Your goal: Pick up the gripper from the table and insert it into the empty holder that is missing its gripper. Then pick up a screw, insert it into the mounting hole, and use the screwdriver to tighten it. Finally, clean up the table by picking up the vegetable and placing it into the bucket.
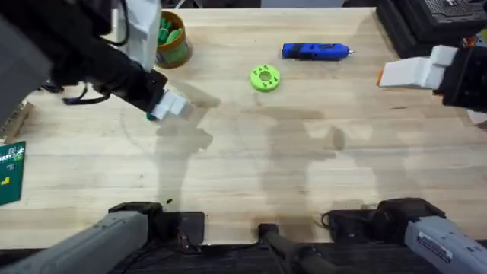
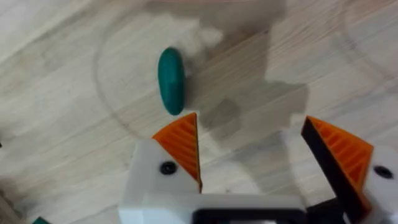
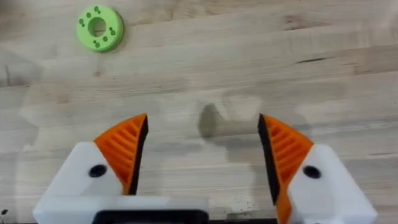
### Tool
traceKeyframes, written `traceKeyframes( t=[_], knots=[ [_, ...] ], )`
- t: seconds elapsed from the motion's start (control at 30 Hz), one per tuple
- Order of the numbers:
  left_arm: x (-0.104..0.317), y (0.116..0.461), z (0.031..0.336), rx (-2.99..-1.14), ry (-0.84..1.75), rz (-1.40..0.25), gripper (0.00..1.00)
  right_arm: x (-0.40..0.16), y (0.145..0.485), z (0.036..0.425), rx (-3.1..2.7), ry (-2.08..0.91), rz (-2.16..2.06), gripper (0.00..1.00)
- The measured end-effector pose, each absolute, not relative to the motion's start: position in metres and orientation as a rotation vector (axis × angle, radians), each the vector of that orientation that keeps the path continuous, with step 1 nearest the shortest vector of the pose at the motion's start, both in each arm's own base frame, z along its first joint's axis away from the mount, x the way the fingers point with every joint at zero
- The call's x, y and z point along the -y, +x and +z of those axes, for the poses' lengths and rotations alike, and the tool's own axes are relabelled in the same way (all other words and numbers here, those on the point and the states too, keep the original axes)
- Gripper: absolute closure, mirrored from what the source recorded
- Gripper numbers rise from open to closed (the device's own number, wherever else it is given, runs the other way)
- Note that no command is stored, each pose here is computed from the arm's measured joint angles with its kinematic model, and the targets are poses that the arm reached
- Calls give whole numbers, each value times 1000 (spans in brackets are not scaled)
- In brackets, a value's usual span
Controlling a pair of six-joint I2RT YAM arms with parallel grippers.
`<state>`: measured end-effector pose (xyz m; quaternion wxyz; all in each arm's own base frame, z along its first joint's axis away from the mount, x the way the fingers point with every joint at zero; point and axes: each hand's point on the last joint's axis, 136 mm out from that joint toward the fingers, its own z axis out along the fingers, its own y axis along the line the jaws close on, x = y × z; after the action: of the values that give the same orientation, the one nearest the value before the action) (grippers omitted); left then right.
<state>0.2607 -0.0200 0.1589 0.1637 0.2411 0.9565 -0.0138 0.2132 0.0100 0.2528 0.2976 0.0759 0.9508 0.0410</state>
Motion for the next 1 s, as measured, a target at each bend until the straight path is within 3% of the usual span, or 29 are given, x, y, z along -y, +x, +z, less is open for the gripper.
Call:
traceKeyframes(
  t=[0.37, 0.57, 1.0],
  knots=[
    [-2, 287, 83, -2957, 728, 41, 15, -10, 213, 253, -2527, 202, 109, 45],
    [-27, 305, 52, -3003, 625, 60, 15, -10, 213, 253, -2527, 202, 109, 44],
    [-63, 322, 46, -2950, 582, 103, 15, -10, 213, 253, -2526, 217, 114, 44]
  ],
)
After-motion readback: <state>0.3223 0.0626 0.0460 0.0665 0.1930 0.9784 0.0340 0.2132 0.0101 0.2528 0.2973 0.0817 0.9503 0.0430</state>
